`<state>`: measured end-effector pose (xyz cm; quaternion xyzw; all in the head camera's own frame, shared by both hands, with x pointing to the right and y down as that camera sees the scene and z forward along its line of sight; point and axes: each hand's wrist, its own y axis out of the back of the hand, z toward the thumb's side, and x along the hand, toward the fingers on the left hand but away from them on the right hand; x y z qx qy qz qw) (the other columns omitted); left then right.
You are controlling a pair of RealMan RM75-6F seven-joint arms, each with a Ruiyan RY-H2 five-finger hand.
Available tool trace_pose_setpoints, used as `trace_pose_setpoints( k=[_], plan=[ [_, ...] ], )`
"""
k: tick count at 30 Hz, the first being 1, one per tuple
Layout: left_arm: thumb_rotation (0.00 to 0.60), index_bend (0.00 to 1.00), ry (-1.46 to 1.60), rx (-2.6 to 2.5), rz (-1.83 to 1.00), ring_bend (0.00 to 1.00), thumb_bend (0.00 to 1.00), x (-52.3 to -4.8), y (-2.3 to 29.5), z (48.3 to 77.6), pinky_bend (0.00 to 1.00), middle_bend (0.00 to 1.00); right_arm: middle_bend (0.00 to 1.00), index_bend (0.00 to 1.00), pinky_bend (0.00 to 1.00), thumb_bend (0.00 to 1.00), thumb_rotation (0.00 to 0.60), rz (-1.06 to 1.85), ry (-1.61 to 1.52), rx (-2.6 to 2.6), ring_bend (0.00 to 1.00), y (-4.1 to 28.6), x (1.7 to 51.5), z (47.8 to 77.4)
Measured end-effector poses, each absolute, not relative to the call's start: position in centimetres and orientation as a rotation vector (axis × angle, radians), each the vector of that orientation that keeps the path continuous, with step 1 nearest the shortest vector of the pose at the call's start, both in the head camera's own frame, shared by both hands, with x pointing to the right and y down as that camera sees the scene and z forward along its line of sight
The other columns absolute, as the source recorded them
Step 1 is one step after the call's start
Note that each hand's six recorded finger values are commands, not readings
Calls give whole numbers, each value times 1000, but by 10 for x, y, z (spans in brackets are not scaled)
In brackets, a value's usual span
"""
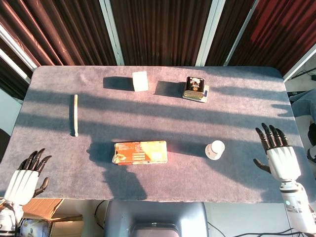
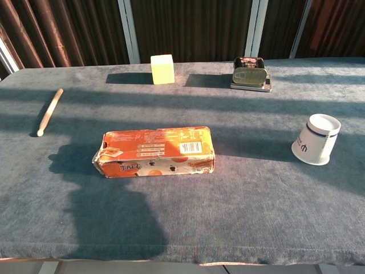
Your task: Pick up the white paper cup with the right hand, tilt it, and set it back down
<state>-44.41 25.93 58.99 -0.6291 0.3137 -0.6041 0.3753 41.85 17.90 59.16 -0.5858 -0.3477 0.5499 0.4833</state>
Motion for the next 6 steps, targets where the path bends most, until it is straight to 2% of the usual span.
trace_pose_setpoints(
  k=[6],
  plan=[
    [600,182,799,-1606,-1547,0,406,-443,259,590,220,0,133,119,247,300,600,1380,-833,-1482,86,181,418,593]
  ],
)
